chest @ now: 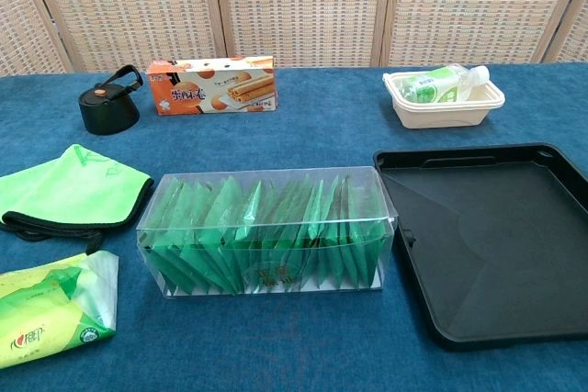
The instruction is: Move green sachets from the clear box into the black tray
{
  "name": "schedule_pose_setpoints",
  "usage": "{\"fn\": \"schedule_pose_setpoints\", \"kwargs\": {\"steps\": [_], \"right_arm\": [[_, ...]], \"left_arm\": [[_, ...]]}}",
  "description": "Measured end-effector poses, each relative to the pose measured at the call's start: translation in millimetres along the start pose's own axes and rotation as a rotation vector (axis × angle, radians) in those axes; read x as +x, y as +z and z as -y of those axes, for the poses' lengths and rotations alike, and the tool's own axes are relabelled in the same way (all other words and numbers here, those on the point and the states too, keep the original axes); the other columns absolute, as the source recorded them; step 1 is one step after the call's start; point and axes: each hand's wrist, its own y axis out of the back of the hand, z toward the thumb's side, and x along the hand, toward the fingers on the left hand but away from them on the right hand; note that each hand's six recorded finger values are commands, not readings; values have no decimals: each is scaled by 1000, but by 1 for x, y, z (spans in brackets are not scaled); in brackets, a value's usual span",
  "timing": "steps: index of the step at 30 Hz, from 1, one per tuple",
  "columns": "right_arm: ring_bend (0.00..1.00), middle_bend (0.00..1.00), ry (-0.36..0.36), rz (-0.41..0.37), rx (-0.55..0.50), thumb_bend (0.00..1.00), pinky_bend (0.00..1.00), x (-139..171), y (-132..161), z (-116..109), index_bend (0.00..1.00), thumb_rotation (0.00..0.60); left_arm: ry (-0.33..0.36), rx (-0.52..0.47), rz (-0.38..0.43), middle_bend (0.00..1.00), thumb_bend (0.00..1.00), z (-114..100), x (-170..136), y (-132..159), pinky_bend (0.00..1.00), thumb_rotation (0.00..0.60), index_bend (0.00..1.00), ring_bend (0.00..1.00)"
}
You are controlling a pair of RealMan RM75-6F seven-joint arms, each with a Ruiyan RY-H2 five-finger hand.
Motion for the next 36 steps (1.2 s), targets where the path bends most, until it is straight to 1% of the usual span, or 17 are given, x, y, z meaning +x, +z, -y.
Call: {"fn": "schedule_pose_setpoints", "kwargs": {"steps": [5, 9, 12, 15, 19, 22, 24, 28, 31, 36], "right_arm": [[0, 0, -9, -15, -15, 0, 0, -1, 3, 0, 0, 600], [0, 0, 0, -52, -74, 0, 0, -7, 9, 4, 0, 600], [0, 0, 38, -111, -139, 0, 0, -18, 20, 10, 0, 600], [0, 0, 98, -193, -182, 0, 0, -32, 37, 17, 0, 600], [0, 0, 199, -345, -251, 0, 0, -58, 76, 27, 0, 600], [0, 0, 264, -453, -284, 0, 0, -73, 110, 32, 1, 600], [0, 0, 307, -510, -296, 1, 0, -80, 132, 36, 14, 600], [0, 0, 389, -576, -317, 42, 0, -86, 166, 43, 46, 600], [0, 0, 429, -608, -334, 85, 0, -91, 192, 49, 71, 600], [0, 0, 450, -643, -326, 132, 0, -98, 226, 61, 92, 600]], "left_arm": [[-4, -3, 4, 0, 125, 0, 0, 1, 0, 600, 0, 0], [22, -3, 11, 0, 126, -4, -1, 2, 0, 600, 0, 0], [18, 0, 0, 0, 126, -2, 1, 0, 0, 600, 0, 0], [12, 4, -11, 0, 127, 1, 5, -2, 0, 600, 0, 0], [27, 14, -19, 0, 126, 3, 9, -2, 0, 600, 0, 0], [30, 20, -29, 0, 127, 4, 11, -4, 0, 600, 0, 0], [29, 22, -34, 0, 127, 5, 12, -5, 0, 600, 0, 0], [25, 26, -40, 0, 127, 6, 13, -6, 0, 600, 0, 0], [21, 30, -40, 0, 127, 7, 13, -6, 0, 600, 0, 0], [16, 28, -42, 0, 127, 7, 13, -6, 0, 600, 0, 0]]}}
